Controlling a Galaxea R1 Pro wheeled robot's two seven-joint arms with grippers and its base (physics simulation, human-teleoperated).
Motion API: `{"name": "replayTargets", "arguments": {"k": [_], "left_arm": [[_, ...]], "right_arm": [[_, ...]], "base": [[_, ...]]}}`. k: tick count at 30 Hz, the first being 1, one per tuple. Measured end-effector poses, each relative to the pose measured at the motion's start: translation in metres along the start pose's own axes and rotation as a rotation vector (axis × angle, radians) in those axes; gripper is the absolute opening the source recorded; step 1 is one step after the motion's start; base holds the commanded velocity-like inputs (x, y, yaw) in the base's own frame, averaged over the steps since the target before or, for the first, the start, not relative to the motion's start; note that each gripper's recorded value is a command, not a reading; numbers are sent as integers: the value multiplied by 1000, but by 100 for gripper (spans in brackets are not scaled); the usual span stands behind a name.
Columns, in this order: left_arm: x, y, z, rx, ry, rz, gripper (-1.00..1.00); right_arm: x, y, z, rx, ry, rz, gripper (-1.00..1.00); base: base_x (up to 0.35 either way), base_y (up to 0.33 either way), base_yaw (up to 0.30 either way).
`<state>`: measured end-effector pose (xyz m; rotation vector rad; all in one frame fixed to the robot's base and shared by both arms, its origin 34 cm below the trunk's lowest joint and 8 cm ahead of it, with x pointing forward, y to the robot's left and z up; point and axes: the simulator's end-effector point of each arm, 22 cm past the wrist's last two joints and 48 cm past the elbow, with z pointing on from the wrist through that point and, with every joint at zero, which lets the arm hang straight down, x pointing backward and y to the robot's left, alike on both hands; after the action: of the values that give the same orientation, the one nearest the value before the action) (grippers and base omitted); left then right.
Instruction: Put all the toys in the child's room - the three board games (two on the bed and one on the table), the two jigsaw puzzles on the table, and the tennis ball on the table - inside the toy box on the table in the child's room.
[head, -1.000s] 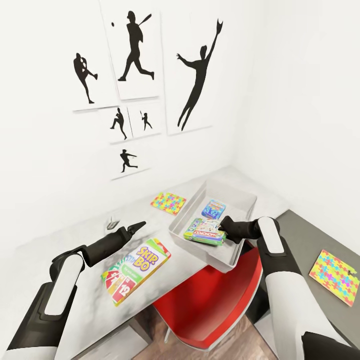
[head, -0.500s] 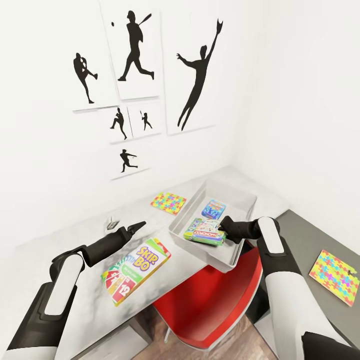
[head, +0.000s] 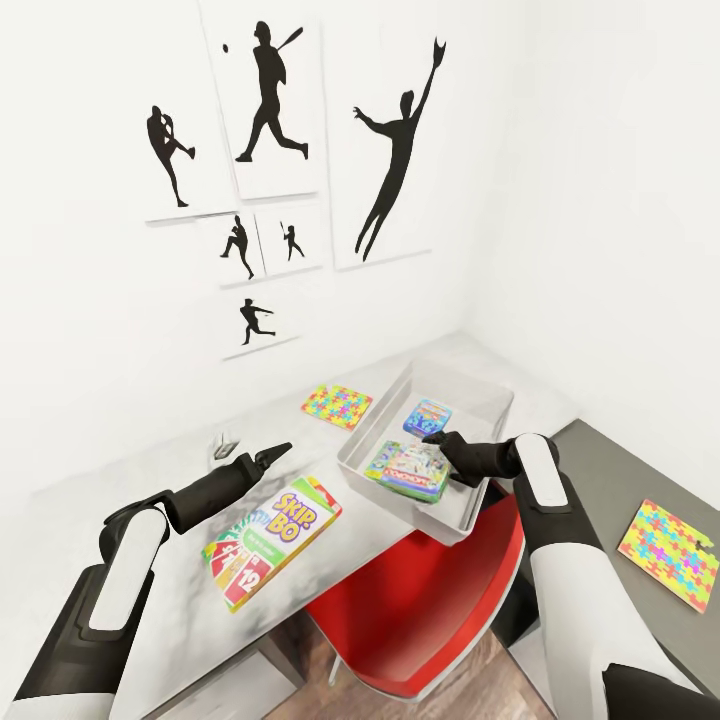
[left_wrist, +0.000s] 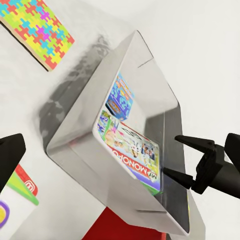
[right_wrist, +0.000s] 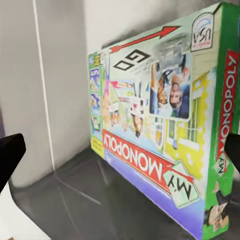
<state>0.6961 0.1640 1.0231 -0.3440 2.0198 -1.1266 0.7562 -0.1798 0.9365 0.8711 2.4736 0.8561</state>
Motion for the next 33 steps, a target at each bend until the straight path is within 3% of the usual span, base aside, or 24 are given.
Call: {"name": "replayTargets", "arguments": {"k": [33], "left_arm": [[1, 0, 0, -1, 1, -1, 100]], "right_arm": [[1, 21, -5, -14, -17, -81, 100]], "base": [[0, 0, 0]]}}
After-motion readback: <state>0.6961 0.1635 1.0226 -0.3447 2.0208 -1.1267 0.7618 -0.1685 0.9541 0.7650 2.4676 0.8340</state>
